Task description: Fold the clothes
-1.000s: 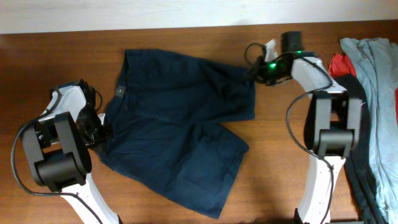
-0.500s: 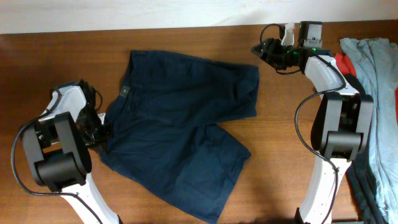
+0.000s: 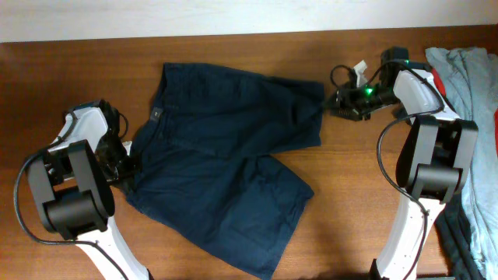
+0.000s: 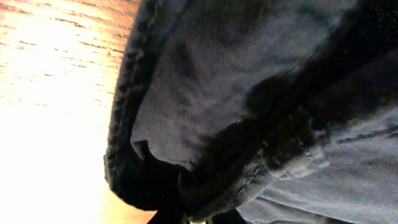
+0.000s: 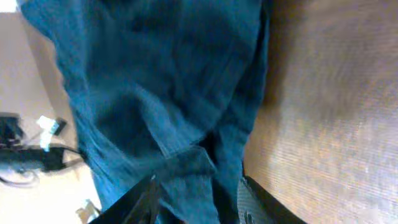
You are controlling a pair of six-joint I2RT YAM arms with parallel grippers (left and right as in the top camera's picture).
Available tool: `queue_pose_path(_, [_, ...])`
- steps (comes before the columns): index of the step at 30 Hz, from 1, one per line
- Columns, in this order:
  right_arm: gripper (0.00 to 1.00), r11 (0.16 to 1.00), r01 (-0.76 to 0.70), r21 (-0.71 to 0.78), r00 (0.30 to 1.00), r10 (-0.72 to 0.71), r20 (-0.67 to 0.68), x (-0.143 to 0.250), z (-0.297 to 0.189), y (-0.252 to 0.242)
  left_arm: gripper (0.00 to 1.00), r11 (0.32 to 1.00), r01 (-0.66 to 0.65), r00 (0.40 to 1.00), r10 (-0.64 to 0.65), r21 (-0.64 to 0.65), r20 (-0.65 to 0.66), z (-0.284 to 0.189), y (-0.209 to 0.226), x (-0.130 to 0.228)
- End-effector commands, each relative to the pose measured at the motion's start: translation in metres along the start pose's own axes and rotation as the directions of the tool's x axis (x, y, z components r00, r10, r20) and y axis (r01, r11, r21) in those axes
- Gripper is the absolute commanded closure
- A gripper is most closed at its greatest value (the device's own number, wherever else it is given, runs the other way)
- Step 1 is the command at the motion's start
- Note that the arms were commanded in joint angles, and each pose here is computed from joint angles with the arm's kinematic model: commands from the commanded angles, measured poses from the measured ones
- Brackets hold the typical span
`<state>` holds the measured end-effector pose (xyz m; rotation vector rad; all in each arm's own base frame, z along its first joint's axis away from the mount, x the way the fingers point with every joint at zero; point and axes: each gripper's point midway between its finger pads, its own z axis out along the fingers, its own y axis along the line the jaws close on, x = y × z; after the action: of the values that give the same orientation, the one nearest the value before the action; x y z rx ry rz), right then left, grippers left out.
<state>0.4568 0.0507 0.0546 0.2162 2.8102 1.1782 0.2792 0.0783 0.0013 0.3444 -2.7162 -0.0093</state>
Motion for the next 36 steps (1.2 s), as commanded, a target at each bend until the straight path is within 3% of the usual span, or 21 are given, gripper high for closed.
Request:
queue_pose_path(1, [0.54, 0.977, 0.185, 0.11, 0.982, -0.179, -0.061, 0.013, 0.002, 0.005, 0.91, 1.0, 0.01, 1.0, -0.01, 0.008, -0.005, 0.005, -0.001, -0.002])
queue_pose_path(8, [0.54, 0.956, 0.244, 0.163, 0.963, -0.219, -0.156, 0.034, 0.035, 0.013, 0.9, 1.0, 0.01, 1.0, -0.01, 0.012, -0.006, 0.005, -0.002, -0.002])
queue_pose_path(12, [0.56, 0.926, 0.22, 0.306, 0.969, -0.17, -0.182, 0.038, 0.039, -0.001, 0.9, 1.0, 0.01, 1.0, -0.01, 0.012, -0.007, 0.005, -0.002, -0.001])
queue_pose_path(14, [0.62, 0.918, 0.221, 0.329, 0.967, -0.164, -0.194, 0.04, 0.04, -0.002, 0.91, 1.0, 0.01, 1.0, -0.01, 0.012, -0.006, 0.005, -0.002, -0.001])
queue_pose_path(19, [0.88, 0.924, 0.192, 0.332, 0.962, -0.111, -0.249, 0.059, 0.035, 0.0, 0.91, 1.0, 0.01, 1.0, -0.01, 0.011, -0.009, 0.005, -0.002, -0.001])
queue_pose_path(22, [0.91, 0.921, 0.174, 0.349, 0.961, -0.08, -0.266, 0.069, 0.02, 0.001, 0.9, 1.0, 0.01, 1.0, -0.01, 0.011, -0.009, 0.005, -0.002, -0.001])
queue_pose_path(27, [0.91, 0.898, 0.156, 0.412, 0.937, -0.003, -0.348, 0.097, -0.003, -0.002, 0.89, 1.0, 0.01, 1.0, -0.01, 0.011, -0.006, 0.005, -0.002, -0.002])
queue_pose_path(30, [0.82, 0.899, 0.221, 0.379, 0.893, -0.031, -0.448, 0.118, -0.005, 0.005, 0.87, 1.0, 0.01, 1.0, -0.01, 0.011, -0.002, 0.005, -0.002, -0.003])
queue_pose_path(36, [0.71, 0.881, 0.262, 0.394, 0.877, -0.047, -0.478, 0.123, -0.002, 0.006, 0.86, 1.0, 0.01, 1.0, -0.01, 0.011, -0.003, 0.005, -0.002, -0.002])
